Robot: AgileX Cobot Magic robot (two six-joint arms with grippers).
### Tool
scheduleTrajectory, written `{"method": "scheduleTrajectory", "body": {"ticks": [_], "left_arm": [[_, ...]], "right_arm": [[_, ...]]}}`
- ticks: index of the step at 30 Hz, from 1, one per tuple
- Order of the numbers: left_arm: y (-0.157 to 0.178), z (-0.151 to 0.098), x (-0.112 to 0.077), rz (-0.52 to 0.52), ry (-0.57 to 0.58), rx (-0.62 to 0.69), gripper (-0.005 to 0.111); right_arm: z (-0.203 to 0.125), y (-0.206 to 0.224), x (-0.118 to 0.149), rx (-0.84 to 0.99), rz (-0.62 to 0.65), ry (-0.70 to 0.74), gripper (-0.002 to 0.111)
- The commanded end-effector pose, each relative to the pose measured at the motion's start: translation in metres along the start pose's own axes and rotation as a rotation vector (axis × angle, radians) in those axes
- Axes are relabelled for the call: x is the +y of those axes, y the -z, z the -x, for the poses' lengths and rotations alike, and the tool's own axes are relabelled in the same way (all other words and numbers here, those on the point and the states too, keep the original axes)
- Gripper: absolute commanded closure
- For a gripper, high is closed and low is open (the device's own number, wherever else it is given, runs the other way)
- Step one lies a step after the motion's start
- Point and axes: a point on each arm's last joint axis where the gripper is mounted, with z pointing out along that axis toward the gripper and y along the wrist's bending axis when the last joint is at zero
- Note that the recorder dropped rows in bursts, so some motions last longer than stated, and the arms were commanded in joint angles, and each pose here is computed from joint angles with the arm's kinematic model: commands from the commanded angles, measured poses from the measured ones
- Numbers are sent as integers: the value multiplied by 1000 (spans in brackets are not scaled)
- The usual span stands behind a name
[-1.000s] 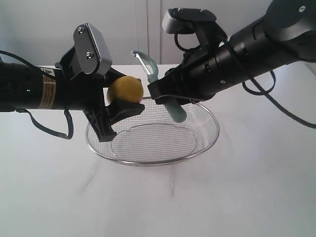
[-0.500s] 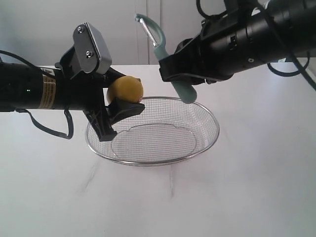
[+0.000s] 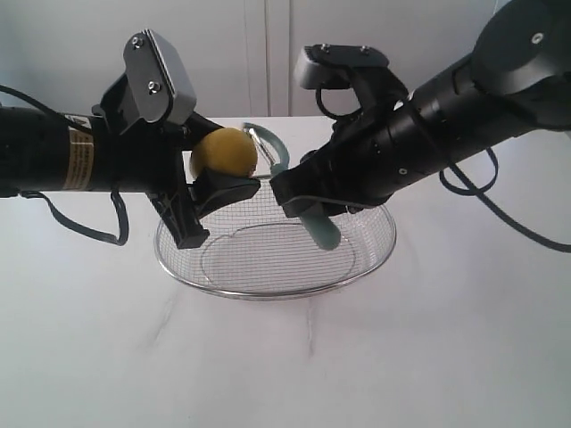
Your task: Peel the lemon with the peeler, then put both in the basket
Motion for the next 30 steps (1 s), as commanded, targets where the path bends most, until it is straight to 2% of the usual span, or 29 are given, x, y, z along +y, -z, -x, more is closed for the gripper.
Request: {"method": "scheduleTrajectory", "body": {"ticks": [1, 5, 18, 30], "left_arm": [[4, 6, -1, 10, -12, -13, 107], [4, 5, 1, 24, -12, -3, 107], [4, 5, 1, 24, -12, -3, 107], [4, 5, 1, 24, -12, -3, 107]], "right_arm": [[0, -3, 2, -2, 32, -42, 108], [0, -3, 5, -5, 72, -36, 108], [3, -1, 5, -37, 59, -41, 108], [10, 35, 17, -153, 44, 7, 108]]}}
